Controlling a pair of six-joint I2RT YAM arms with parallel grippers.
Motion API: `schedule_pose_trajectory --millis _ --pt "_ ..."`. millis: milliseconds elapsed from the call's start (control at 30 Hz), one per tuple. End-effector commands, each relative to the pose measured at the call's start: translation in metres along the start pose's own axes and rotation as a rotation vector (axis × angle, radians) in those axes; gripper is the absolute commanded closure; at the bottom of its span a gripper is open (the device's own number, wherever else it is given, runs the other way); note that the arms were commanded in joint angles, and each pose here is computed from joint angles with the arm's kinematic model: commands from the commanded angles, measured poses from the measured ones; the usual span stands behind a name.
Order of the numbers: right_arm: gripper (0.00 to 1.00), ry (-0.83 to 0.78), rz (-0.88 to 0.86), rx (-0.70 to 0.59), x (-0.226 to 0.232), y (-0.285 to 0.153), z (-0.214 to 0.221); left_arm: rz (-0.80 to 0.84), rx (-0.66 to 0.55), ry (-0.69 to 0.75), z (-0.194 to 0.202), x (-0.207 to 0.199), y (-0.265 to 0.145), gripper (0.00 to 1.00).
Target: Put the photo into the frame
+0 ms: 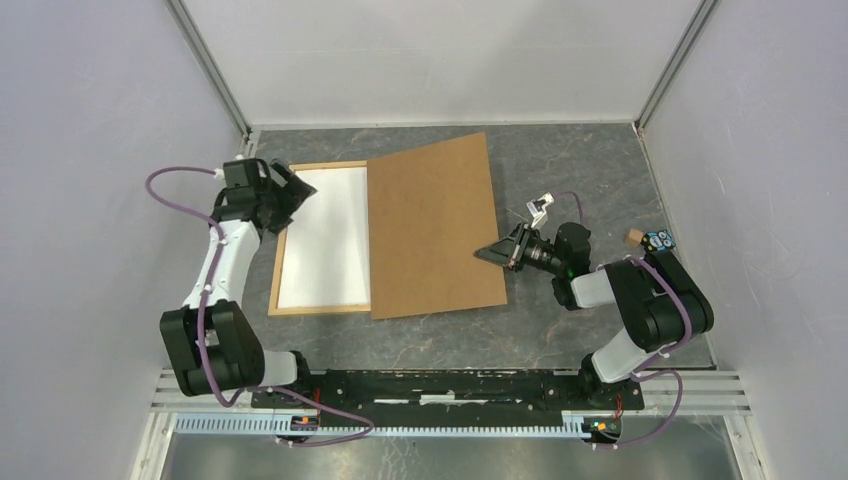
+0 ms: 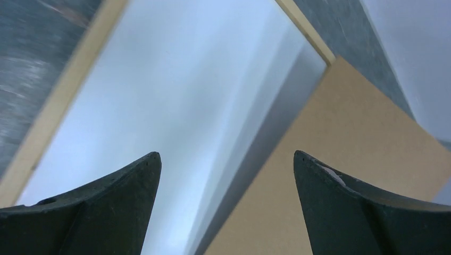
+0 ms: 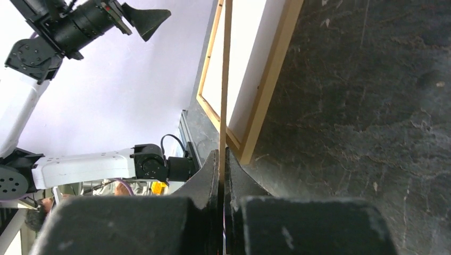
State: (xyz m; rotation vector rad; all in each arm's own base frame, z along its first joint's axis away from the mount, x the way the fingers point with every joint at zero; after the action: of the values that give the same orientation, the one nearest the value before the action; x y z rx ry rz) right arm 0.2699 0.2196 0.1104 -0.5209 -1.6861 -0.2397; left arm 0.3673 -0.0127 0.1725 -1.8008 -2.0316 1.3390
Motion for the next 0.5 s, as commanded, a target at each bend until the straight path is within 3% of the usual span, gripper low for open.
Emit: schedule_pose_trajectory --millis 0,167,467 --pt "1.0 -0.139 -0.174 -0.066 0.057 0.01 -0.033 -0.184 -0.18 -0.048 -0.06 0.044 -0.005 0.0" --pt "1.0 -0.137 -0.23 -0.124 0.093 0.027 -0.067 -0.22 -0.182 -0.159 -0.074 0.096 0.016 0.0" --pt "1.0 -0.196 -0.328 -0.186 0.147 0.066 -0.125 -0.137 0.037 -0.208 -0.043 0.134 0.083 0.0"
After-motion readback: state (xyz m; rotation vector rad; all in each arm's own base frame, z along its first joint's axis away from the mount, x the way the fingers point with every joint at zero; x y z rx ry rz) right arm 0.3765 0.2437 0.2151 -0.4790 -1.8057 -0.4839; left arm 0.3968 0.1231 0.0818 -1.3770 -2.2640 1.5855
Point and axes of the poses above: each gripper's point midway between its finger pads, its own y axis out along the fingers, its own x axis along the line the jaws close on, z = x × y, the point moved 1 cm from there along -y, back along the fingers, and after that the axes turned 13 degrees about y, right-handed, at the moved point
